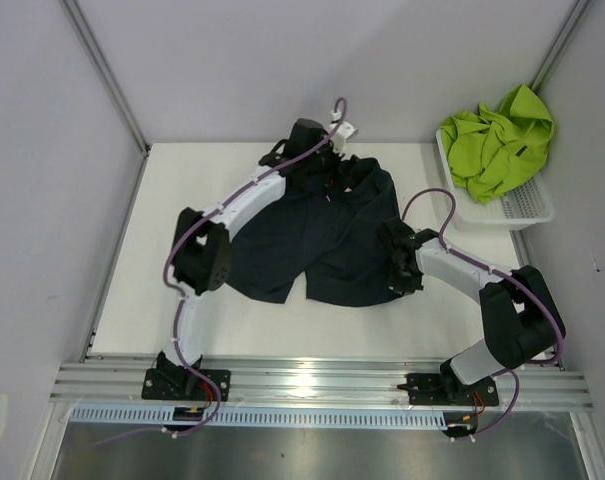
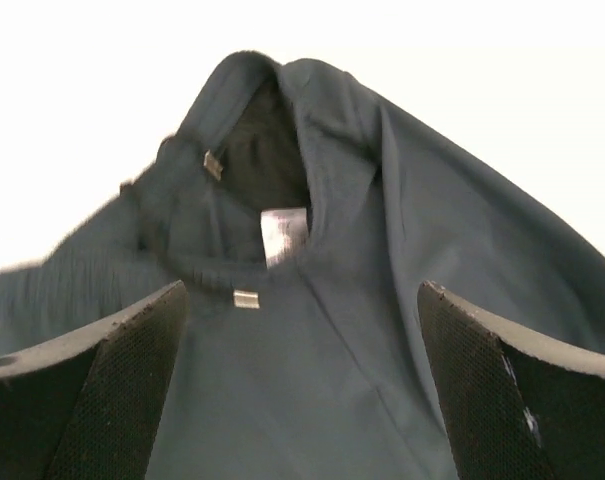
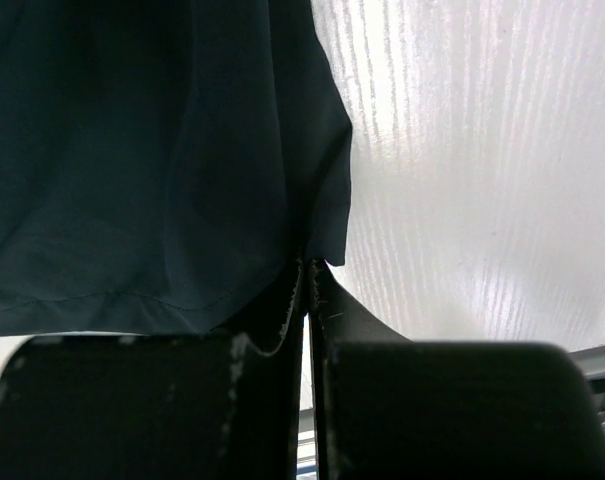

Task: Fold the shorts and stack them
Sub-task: Flatten the shorts out

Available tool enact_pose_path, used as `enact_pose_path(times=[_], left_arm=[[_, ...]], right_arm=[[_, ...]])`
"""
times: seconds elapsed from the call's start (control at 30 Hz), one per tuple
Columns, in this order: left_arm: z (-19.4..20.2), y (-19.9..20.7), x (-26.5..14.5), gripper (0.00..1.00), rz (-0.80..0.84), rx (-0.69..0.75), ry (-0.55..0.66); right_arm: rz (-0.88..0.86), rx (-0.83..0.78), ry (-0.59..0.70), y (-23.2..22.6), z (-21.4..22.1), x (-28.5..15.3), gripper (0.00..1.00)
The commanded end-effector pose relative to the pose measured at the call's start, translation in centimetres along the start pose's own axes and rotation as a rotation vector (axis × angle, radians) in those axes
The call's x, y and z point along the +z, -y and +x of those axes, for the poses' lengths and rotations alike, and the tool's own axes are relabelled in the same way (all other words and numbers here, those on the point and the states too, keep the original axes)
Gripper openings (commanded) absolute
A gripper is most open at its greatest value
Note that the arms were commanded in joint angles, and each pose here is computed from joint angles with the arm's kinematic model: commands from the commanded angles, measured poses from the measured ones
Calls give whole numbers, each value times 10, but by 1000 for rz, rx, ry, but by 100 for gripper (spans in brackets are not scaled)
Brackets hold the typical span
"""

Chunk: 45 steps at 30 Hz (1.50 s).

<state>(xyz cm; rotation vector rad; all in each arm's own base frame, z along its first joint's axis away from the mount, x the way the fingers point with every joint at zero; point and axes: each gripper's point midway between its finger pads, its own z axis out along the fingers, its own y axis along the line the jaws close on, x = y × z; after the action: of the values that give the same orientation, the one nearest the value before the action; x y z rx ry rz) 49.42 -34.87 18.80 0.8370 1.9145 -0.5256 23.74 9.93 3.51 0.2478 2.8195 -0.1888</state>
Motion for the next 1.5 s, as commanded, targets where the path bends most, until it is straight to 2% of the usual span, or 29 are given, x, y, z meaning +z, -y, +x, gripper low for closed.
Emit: enact_pose_path(times=[0.0, 0.03, 0.07, 0.2, 0.57, 0.97, 1.1, 1.13, 1.33, 1.37, 1.43, 1.47], left_arm=[[4, 7, 13, 97, 117, 169, -114], [32, 3, 32, 97, 130, 159, -175], [15, 1, 34, 97, 124, 175, -144], [16, -5, 50, 99, 120, 207, -118], [57, 6, 56, 93, 228, 205, -212], [84, 9, 89, 90, 197, 196, -236], [82, 6, 98, 89, 162, 192, -215], [79, 6, 99, 87, 159, 196, -209], [79, 10, 101, 41, 143, 233, -209], [78, 6, 102, 23, 110, 244, -208], [74, -5, 105, 0, 30, 239, -197], [67, -7, 103, 0, 12, 230, -181]], right_arm=[[-50, 16, 31, -10, -4, -9, 0], [-54, 14, 32, -11, -4, -10, 0], [-60, 12, 32, -12, -4, -10, 0], [-81, 8, 28, -16, 0, -14, 0], [-97, -6, 25, -22, 10, -23, 0], [-117, -29, 12, -37, 34, -29, 0], [-123, -42, 11, -40, 42, -32, 0], [-122, -49, 8, -41, 46, -32, 0], [-133, -54, -1, -39, 61, -36, 0], [-127, -57, -8, -37, 65, -35, 0], [-137, -57, -10, -37, 71, -39, 0], [-133, -61, -15, -35, 75, -38, 0]])
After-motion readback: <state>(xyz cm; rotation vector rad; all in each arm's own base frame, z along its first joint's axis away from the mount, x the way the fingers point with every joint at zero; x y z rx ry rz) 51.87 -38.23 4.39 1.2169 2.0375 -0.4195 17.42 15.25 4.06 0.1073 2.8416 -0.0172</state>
